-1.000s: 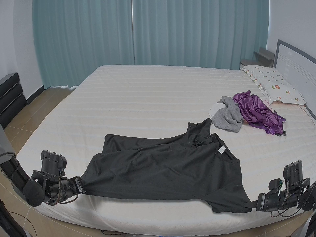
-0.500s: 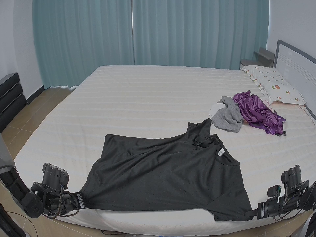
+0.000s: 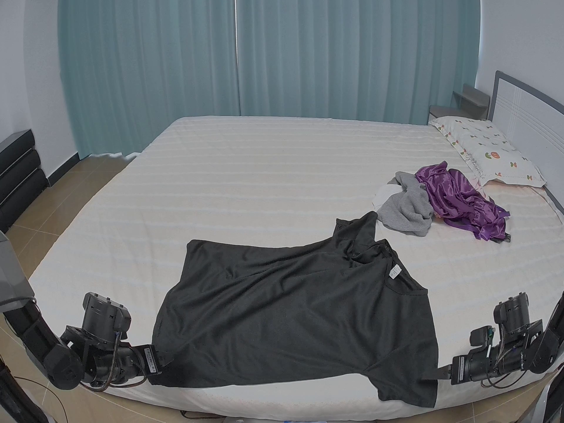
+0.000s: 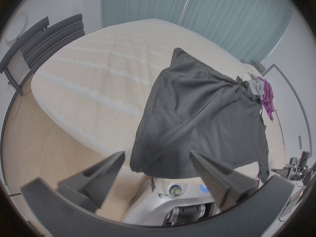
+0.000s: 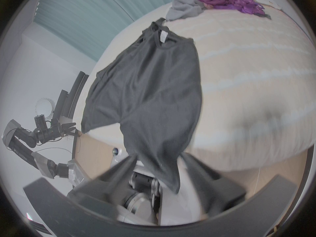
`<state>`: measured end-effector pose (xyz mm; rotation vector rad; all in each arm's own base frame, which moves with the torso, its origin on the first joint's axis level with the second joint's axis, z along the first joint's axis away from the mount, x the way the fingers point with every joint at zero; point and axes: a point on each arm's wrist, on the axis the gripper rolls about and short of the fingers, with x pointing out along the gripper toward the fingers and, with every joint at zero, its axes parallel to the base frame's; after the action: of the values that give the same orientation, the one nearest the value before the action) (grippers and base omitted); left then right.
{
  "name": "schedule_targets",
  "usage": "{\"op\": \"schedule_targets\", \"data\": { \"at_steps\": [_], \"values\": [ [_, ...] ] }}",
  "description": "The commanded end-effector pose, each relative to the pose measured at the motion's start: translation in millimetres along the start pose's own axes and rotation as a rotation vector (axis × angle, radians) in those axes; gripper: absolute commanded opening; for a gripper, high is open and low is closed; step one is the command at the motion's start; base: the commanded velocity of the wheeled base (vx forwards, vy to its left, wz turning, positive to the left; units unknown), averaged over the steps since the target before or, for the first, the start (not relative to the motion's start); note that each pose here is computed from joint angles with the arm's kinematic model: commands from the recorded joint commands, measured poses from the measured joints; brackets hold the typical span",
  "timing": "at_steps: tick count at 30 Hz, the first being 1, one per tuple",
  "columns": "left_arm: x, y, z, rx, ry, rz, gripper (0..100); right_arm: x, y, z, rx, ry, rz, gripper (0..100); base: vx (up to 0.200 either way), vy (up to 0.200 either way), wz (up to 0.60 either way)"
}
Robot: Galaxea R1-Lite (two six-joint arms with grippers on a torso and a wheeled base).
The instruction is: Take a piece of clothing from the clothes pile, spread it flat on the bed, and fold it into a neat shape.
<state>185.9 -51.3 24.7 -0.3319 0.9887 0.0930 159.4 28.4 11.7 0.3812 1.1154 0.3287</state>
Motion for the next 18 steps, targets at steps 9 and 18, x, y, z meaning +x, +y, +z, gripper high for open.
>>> {"op": "schedule_targets", "data": {
  "at_steps": [9,18],
  "values": [
    [-7,-28,56,-0.105,-0.217,-0.128,100,10,-6,49,0.020,-0.175,-0.028,100,0.000,0.000,0.00],
    [10,-36,64,-0.215,-0.160,-0.191,100,30,-21,51,0.076,-0.118,-0.062,100,0.000,0.000,0.00]
  ]
}}
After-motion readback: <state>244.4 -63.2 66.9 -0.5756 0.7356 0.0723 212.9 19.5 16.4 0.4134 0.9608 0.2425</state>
